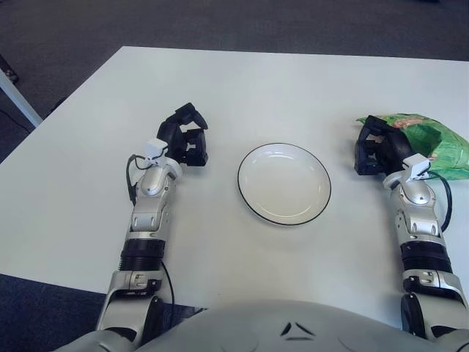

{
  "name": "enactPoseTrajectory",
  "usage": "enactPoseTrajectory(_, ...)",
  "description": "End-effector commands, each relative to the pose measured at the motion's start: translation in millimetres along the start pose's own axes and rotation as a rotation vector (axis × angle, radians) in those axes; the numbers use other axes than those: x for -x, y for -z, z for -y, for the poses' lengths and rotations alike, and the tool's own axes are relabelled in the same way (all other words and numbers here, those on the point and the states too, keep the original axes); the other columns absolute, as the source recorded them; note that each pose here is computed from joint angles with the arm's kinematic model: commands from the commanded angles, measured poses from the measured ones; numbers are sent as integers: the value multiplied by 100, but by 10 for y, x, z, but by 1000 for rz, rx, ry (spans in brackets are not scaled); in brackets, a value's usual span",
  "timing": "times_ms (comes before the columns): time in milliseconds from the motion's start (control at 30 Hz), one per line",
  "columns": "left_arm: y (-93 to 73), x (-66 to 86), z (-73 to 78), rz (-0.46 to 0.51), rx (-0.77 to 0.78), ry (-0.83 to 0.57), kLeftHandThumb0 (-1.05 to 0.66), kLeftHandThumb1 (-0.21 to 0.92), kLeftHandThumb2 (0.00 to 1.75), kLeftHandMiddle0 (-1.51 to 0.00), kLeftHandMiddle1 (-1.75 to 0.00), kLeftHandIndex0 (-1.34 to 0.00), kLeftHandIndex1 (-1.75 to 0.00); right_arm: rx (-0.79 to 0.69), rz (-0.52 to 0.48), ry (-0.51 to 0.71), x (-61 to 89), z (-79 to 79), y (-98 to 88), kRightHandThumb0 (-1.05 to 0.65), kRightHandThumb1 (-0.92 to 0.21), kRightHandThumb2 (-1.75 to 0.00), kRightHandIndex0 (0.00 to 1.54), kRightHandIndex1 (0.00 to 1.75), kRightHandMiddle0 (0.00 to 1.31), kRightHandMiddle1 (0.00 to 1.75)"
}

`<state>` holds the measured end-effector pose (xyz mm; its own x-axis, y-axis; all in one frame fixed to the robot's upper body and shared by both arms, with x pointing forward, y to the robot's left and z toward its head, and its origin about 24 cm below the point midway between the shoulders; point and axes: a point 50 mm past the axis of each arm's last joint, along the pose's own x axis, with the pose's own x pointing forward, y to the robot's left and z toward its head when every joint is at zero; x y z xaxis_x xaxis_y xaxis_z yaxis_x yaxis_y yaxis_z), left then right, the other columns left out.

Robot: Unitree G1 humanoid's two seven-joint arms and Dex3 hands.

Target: Put the snack into the plate.

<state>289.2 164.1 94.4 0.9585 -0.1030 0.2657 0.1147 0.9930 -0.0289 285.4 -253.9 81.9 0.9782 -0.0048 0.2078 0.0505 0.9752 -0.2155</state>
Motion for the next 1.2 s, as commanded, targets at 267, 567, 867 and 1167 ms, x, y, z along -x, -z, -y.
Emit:
enactPoseTrajectory(267, 145, 106, -5, -67, 14, -10, -52, 20, 145, -134, -175, -71, -175, -29, -31, -25, 127, -89, 146, -52, -23, -143, 124, 175, 69, 175)
enactPoseTrajectory(567, 141, 115, -5, -67, 13, -8, -52, 20, 146, -133, -175, -71, -175, 142, 94, -106, 171, -117, -11, -49, -30, -134, 116, 175, 62, 175)
enactPoseTrajectory(867, 145, 114, -8, -66, 14, -5, -52, 20, 146, -133, -175, -71, -175, 357, 248, -119, 192, -111, -204, -45, -41, -121, 108, 175, 54, 175)
enactPoseTrajectory(1167, 142, 115, 1, -60, 5, -5, -52, 20, 145, -133, -175, -70, -175, 637, 417, -42, 217, -92, -348, -43, -48, -111, 95, 175, 48, 175)
